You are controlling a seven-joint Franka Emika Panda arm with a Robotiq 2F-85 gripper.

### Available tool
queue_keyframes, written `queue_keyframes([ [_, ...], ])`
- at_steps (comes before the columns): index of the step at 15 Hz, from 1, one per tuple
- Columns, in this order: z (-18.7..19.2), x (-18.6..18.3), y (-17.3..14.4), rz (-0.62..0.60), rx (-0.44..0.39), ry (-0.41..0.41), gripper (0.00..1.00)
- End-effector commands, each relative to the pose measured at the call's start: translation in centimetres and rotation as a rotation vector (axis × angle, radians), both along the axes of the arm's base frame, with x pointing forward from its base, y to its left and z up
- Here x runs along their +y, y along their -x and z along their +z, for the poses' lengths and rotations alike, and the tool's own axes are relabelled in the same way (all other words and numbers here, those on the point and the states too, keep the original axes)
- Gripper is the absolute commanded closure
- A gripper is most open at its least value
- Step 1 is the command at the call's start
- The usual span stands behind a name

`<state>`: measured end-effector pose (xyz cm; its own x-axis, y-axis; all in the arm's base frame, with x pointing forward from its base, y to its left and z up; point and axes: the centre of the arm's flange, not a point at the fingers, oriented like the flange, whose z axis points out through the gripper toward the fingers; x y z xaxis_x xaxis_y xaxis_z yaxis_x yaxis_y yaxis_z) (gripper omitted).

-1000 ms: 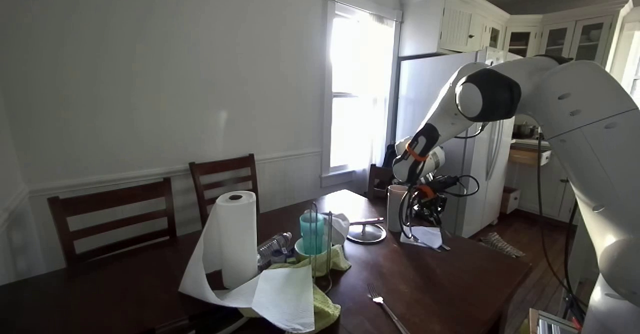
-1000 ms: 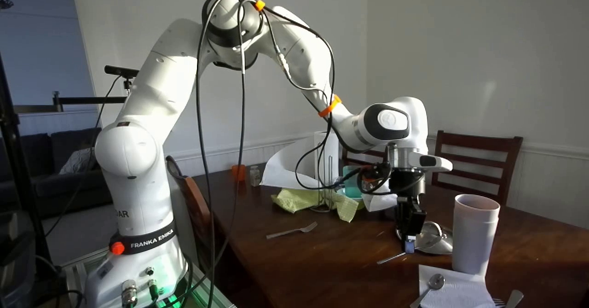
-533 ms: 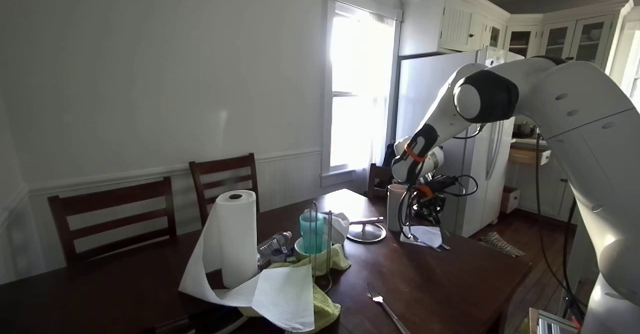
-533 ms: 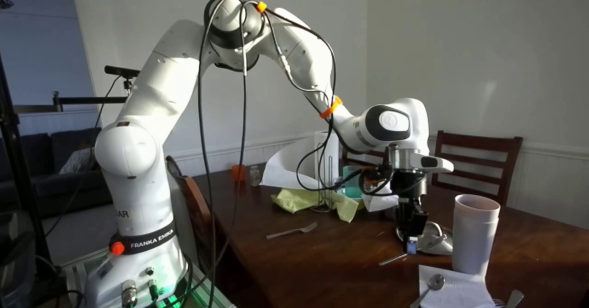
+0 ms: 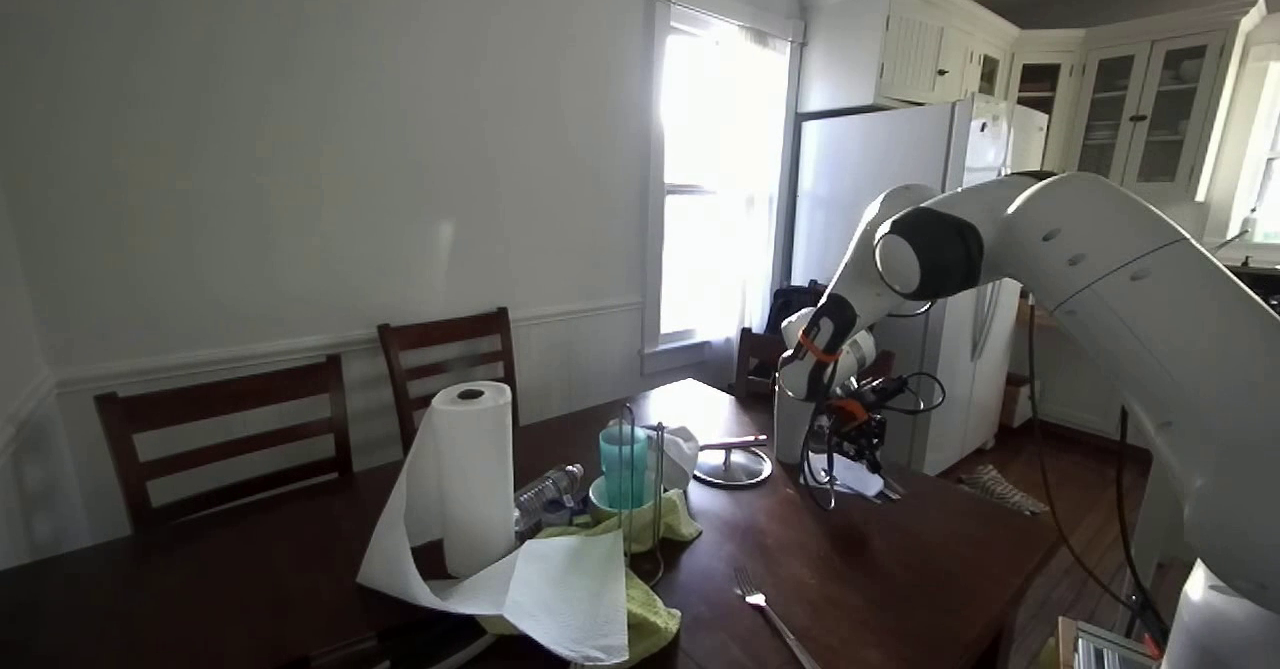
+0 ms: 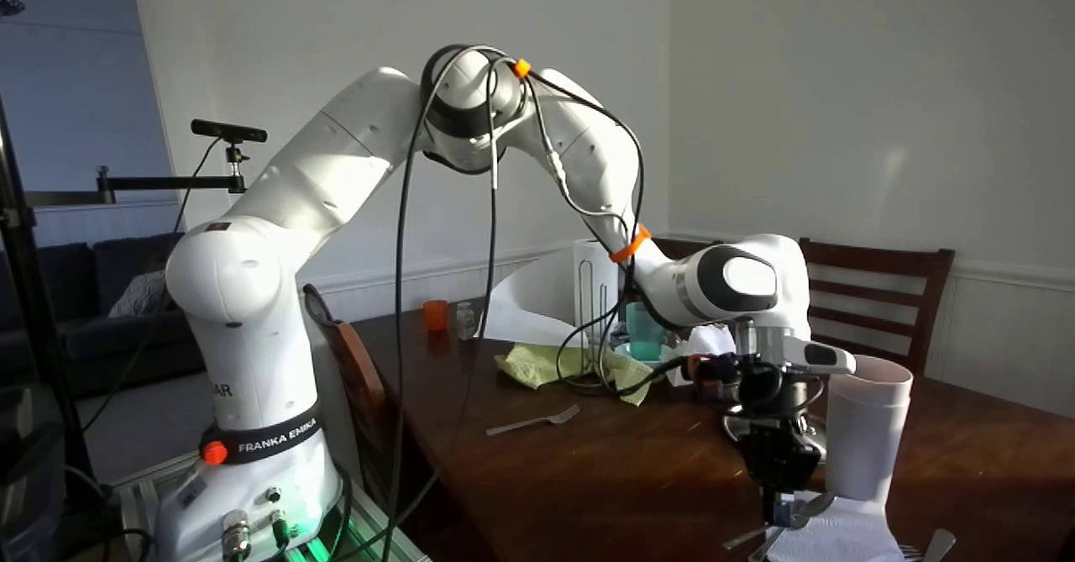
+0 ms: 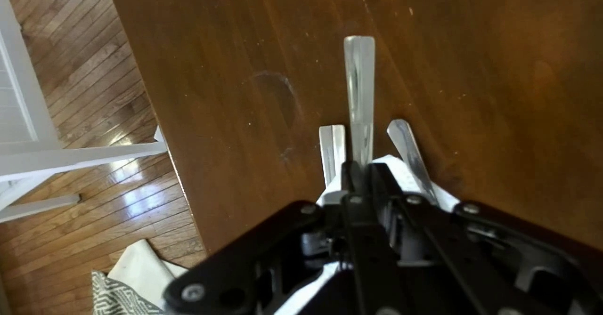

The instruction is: Pick up the silver spoon and put it on the white kitchen paper on the right

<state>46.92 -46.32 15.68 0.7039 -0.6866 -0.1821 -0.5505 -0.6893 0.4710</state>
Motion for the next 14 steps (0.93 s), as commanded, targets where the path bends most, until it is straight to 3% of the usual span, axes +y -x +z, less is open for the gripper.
queue_keyframes([
  [1,-3.1,-2.1,-1.6,0.076,0.045,-0.032,0.98],
  [4,-4.5,-2.4,-2.3,0.112,0.054,-0.046,0.98],
  [14,-3.7,-2.0,-5.3,0.189,0.081,-0.089,0.98],
])
